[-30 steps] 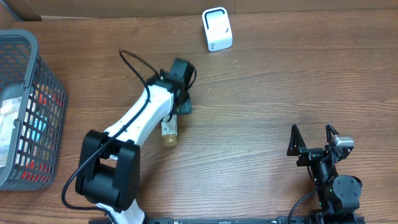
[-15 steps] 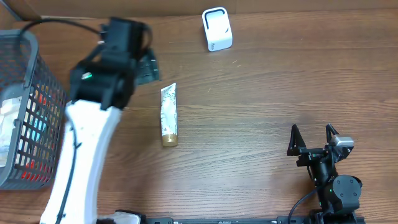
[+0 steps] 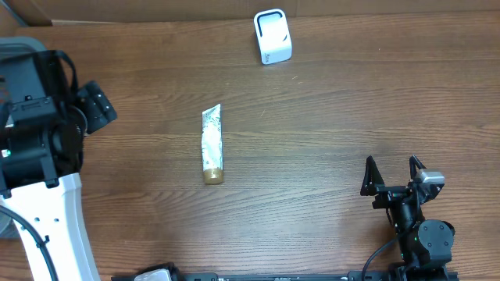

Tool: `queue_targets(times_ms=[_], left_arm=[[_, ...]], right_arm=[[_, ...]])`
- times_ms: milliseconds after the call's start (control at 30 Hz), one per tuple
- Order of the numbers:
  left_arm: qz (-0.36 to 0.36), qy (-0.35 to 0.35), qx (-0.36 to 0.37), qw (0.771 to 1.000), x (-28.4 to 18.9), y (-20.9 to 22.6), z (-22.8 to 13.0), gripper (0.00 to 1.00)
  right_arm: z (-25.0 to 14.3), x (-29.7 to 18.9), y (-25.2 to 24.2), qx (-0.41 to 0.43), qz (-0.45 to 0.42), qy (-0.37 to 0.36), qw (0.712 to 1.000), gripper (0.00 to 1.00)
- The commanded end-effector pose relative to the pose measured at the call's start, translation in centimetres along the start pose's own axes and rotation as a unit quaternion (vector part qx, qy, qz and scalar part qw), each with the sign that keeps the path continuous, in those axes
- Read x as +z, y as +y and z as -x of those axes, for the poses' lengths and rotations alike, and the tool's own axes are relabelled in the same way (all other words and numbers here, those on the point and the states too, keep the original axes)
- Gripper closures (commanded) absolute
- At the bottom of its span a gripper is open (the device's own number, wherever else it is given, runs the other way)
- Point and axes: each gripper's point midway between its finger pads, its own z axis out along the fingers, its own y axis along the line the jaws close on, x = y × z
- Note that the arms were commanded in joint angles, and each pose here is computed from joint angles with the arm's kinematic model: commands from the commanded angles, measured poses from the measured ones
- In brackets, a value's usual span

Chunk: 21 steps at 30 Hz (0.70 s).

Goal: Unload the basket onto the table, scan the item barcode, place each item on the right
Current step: 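Move the left gripper back into the grey basket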

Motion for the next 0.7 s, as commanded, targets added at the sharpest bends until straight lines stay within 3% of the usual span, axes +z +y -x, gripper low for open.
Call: queue_targets(times_ms=[0, 167, 367, 467, 600, 667], left_arm=[[-0.028, -0.008, -0.015, 0.999, -0.3, 0.8, 1.0, 0.11], [-0.056, -0.011, -0.08, 0.995, 0.1, 3.3, 2.1, 0.11], [-0.147, -0.049, -0.151, 0.976, -0.6, 5.1, 4.6, 0.11], [-0.133, -0.077, -0.191, 0.969, -0.8, 7.7, 5.8, 0.13], [-0.108, -0.116, -0.295, 0.942, -1.0, 11.6, 7.6, 0.13], [-0.084, -0.135, -0.304, 0.939, -1.0, 13.2, 8.1, 0.13]], right_arm=[[-0.3, 0.1, 0.0, -0.002, 0.0, 0.001, 1.0, 0.0], [-0.3, 0.1, 0.0, -0.002, 0.0, 0.001, 1.0, 0.0], [-0.3, 0.1, 0.0, -0.002, 0.0, 0.001, 1.0, 0.0], [-0.3, 0.1, 0.0, -0.002, 0.0, 0.001, 1.0, 0.0], [-0.3, 0.1, 0.0, -0.002, 0.0, 0.001, 1.0, 0.0], [-0.3, 0.1, 0.0, -0.002, 0.0, 0.002, 1.0, 0.0]])
